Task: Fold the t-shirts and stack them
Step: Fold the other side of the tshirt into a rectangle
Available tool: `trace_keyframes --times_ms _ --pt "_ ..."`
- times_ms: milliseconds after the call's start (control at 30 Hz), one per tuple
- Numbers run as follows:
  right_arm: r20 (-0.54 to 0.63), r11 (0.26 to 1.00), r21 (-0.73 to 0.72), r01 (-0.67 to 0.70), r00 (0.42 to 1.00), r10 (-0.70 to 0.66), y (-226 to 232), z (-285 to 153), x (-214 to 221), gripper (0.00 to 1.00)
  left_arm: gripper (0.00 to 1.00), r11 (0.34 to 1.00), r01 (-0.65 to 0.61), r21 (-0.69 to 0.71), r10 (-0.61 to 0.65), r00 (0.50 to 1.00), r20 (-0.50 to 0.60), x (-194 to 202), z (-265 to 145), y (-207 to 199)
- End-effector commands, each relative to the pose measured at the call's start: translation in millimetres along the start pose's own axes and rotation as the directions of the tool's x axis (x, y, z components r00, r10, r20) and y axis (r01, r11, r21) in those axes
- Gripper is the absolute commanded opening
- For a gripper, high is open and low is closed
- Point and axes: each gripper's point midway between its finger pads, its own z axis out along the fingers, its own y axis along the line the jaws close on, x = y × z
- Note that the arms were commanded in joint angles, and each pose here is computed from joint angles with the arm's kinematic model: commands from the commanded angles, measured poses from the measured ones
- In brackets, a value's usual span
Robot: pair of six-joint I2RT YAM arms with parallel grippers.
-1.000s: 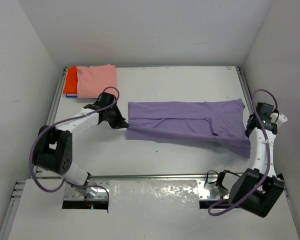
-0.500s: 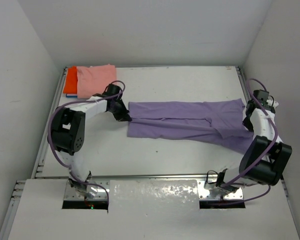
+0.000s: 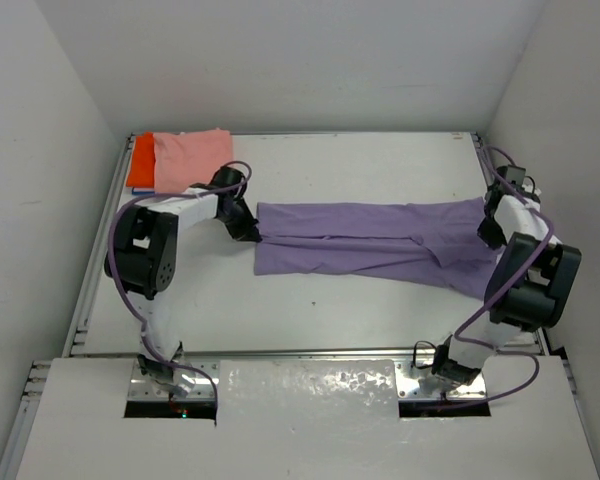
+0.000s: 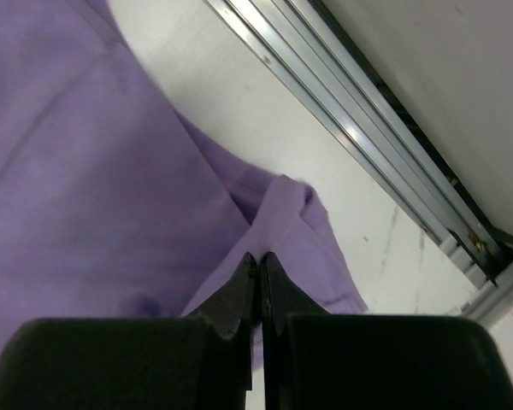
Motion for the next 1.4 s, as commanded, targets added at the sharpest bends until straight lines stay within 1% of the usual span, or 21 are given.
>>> trace_keyframes --times_ms 0,67,100,133,167,200,233,333,433,567,633,667,733,767,833,967,1033,1100,1200,1267,1367 --pt "0.087 1.0 -0.011 -0.003 0.996 0.004 16 0 -37 0.0 0.0 1.0 -0.005 -0.007 0.006 0.997 0.083 -29 -2 -1" --pt "0.094 1.0 -0.015 0.011 0.996 -0.009 22 2 -40 0.01 0.05 1.0 -0.016 0.023 0.013 0.994 0.107 -36 -3 -8" --pt "0.093 1.0 -0.015 0.014 0.996 -0.013 25 4 -43 0.04 0.1 1.0 -0.017 0.019 0.015 0.993 0.114 -38 -4 -9" --pt "0.081 1.0 -0.009 0.015 0.997 -0.015 25 5 -42 0.08 0.25 1.0 -0.023 0.013 0.022 0.994 0.11 -40 -2 -9" --pt "0.082 1.0 -0.01 0.009 0.997 -0.008 27 4 -47 0.2 0.31 0.999 -0.035 0.002 0.035 0.995 0.097 -41 -1 -10" --pt "0.066 1.0 -0.003 0.012 0.998 -0.012 27 6 -45 0.25 0.34 0.999 -0.036 -0.004 0.037 0.995 0.091 -42 0 -10" --pt "0.036 1.0 0.013 0.018 0.999 -0.018 25 9 -39 0.3 0.44 0.999 -0.041 -0.005 0.041 0.995 0.093 -44 -1 -11" --pt "0.04 1.0 0.008 0.018 0.999 -0.019 24 7 -37 0.39 0.58 0.998 -0.07 -0.008 0.07 0.99 0.123 -52 -12 -16" --pt "0.062 0.999 -0.03 0.017 0.998 -0.015 23 -9 -39 0.46 0.59 0.991 -0.129 -0.022 0.13 0.98 0.151 -58 -33 -20" --pt "-0.025 0.999 -0.049 0.021 0.999 -0.023 17 -20 -9 0.54 0.58 0.984 -0.175 -0.001 0.174 0.977 0.119 -30 -43 -7" --pt "-0.08 1.0 -0.026 0.008 0.997 -0.011 8 -24 14 0.55 0.58 0.982 -0.187 0.001 0.186 0.977 0.105 -10 -44 6" --pt "-0.081 1.0 -0.027 -0.001 0.997 -0.001 3 -25 29 0.56 0.58 0.981 -0.196 0.008 0.194 0.976 0.098 -3 -43 7" --pt "-0.066 0.998 -0.056 -0.005 0.998 0.001 3 -26 38 0.57 0.58 0.979 -0.205 0.007 0.204 0.974 0.094 8 -46 13" --pt "-0.078 0.998 -0.061 0.005 0.997 -0.01 2 -23 49 0.58 0.58 0.978 -0.206 -0.011 0.207 0.975 0.081 18 -42 24" --pt "-0.084 0.998 -0.058 0.03 0.996 -0.034 -1 -23 53 0.6 0.58 0.976 -0.216 -0.015 0.216 0.973 0.08 26 -41 31" --pt "-0.114 0.995 -0.089 0.044 0.992 -0.054 2 -20 69 0.6 0.58 0.972 -0.236 -0.011 0.236 0.967 0.092 27 -40 34" --pt "-0.108 0.99 -0.138 0.027 0.993 -0.042 11 -20 71 0.6 0.58 0.968 -0.249 -0.017 0.249 0.964 0.095 23 -40 32" --pt "-0.116 0.989 -0.145 0.018 0.993 -0.035 12 -21 75 0.6 0.59 0.962 -0.27 -0.034 0.272 0.954 0.125 12 -41 30" --pt "-0.103 0.988 -0.152 0.015 0.994 -0.031 11 -23 75 0.6 0.59 0.959 -0.28 -0.037 0.283 0.948 0.149 -7 -36 16" --pt "-0.094 0.987 -0.157 0.023 0.995 -0.038 10 -26 74 0.6 0.59 0.959 -0.282 -0.019 0.281 0.944 0.171 -22 -42 -2" --pt "-0.091 0.989 -0.142 0.041 0.994 -0.054 5 -26 76 0.59 0.57 0.954 -0.295 0.057 0.279 0.941 0.19 -26 -50 -23"
